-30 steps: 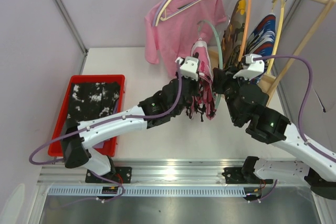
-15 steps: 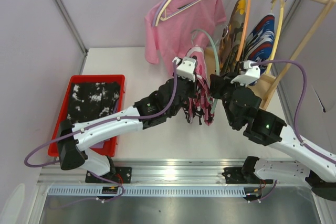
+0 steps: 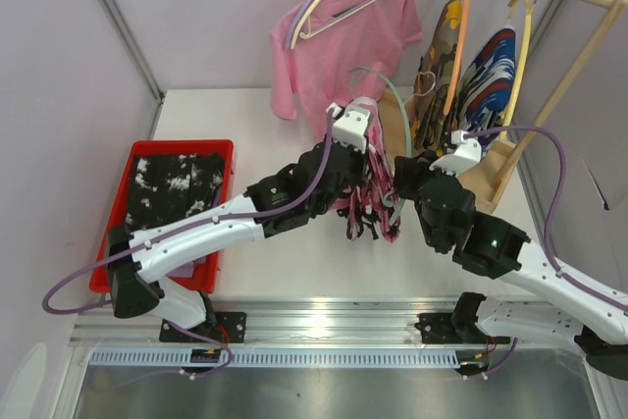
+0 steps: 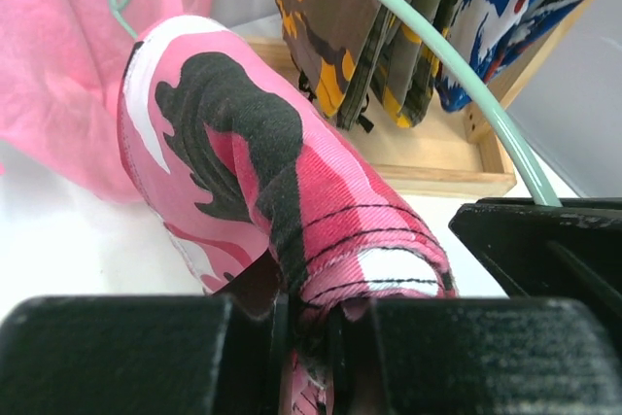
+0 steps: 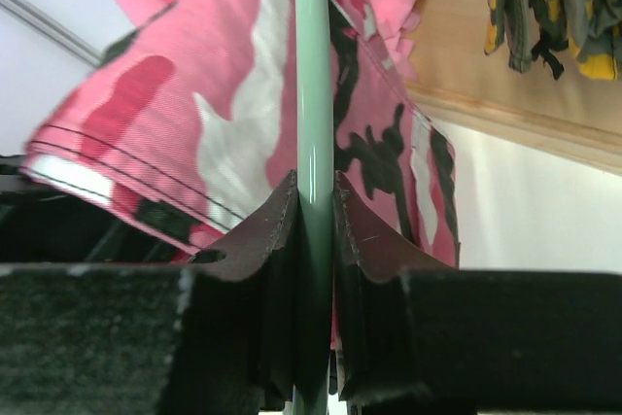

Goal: Remove the trousers from the hanger

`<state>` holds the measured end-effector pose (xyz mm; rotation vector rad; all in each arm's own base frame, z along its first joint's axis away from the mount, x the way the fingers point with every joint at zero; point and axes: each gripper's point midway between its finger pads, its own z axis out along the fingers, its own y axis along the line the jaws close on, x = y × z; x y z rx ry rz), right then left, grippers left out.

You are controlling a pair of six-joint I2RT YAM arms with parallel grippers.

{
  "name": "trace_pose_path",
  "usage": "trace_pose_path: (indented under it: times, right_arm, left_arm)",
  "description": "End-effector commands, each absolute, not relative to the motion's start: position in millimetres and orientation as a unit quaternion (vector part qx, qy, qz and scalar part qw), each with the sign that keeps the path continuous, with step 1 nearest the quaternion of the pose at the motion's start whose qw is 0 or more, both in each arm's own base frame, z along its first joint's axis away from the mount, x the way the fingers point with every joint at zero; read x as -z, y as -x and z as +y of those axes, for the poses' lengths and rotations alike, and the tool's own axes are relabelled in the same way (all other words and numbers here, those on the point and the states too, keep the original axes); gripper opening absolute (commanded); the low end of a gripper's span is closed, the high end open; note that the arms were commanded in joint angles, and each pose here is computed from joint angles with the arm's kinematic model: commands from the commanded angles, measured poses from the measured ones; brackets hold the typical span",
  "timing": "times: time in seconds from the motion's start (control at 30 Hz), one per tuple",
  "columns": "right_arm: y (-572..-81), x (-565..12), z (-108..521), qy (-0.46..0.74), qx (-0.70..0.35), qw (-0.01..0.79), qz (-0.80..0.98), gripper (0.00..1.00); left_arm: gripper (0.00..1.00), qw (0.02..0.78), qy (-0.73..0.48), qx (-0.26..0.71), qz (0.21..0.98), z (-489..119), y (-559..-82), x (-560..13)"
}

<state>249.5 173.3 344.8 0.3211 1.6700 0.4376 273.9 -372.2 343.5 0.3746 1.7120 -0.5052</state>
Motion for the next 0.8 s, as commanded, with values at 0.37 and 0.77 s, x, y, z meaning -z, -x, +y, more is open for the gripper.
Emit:
trace_pose_path:
  times: [0.37, 0.77]
  right_arm:
    - [-231.0, -250.9, 156.4, -0.211, -0.149, 0.559, 0.788, 0.0]
    - [-223.7, -287.2, 131.1, -0.249, -0.147, 0.567, 0.771, 0.0]
  left_arm:
    - [0.0, 0.708, -0.027, 0.368, 0.602, -331.5, -257.5, -523.8]
    - [0.0, 0.719, -0.168, 0.426, 0.523, -357.3, -205.7, -525.0]
